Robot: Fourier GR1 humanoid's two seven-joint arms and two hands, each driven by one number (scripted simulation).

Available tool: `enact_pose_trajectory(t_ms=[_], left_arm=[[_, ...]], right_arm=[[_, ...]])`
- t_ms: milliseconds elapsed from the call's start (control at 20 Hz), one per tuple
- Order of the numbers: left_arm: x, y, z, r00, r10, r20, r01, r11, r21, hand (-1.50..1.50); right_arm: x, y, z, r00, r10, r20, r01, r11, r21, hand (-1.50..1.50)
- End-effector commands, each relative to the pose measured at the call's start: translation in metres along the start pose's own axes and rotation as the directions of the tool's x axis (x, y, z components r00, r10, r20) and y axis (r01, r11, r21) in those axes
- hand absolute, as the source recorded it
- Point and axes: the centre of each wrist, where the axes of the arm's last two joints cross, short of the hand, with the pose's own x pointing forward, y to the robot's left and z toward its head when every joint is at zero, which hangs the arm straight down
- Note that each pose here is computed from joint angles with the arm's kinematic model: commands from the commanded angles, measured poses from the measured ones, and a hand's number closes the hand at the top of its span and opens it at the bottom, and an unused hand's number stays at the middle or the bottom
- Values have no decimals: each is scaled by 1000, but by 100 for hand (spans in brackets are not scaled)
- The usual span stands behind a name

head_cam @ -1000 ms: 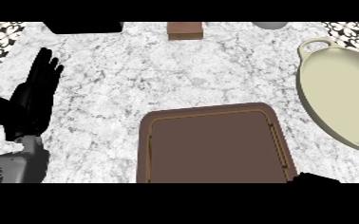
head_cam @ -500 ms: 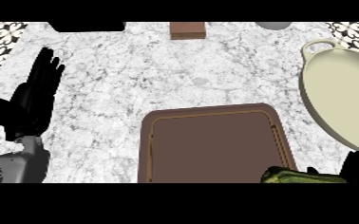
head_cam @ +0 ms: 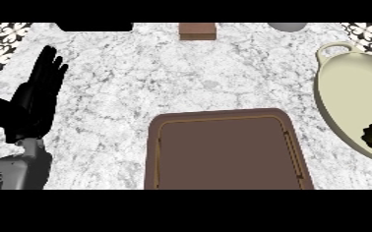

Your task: Pick the squash from the tray and place it in the pot

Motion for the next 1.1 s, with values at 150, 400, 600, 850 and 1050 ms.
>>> enact_pose_trajectory(t_ms=[150,400,600,850,1050], left_arm=[[-13,0,2,1000,-2,1,2,1000,-16,0],[6,-9,0,1000,10,13,-9,999,-47,0],[-4,-9,-16,1000,3,10,-3,999,-37,0],[10,-13,-11,1000,12,-8,-13,1000,-26,0],[-7,-9,-7,1000,13,1,-13,999,-35,0]], right_arm=[[-61,-26,-36,1000,29,-4,-29,997,-72,150],[-92,-29,-62,933,353,-72,-360,923,-136,150],[-119,-11,-89,928,367,-62,-372,922,-107,150],[-158,20,-104,942,320,-102,-323,946,-17,150],[-168,20,-117,952,188,-243,-182,982,49,-150]])
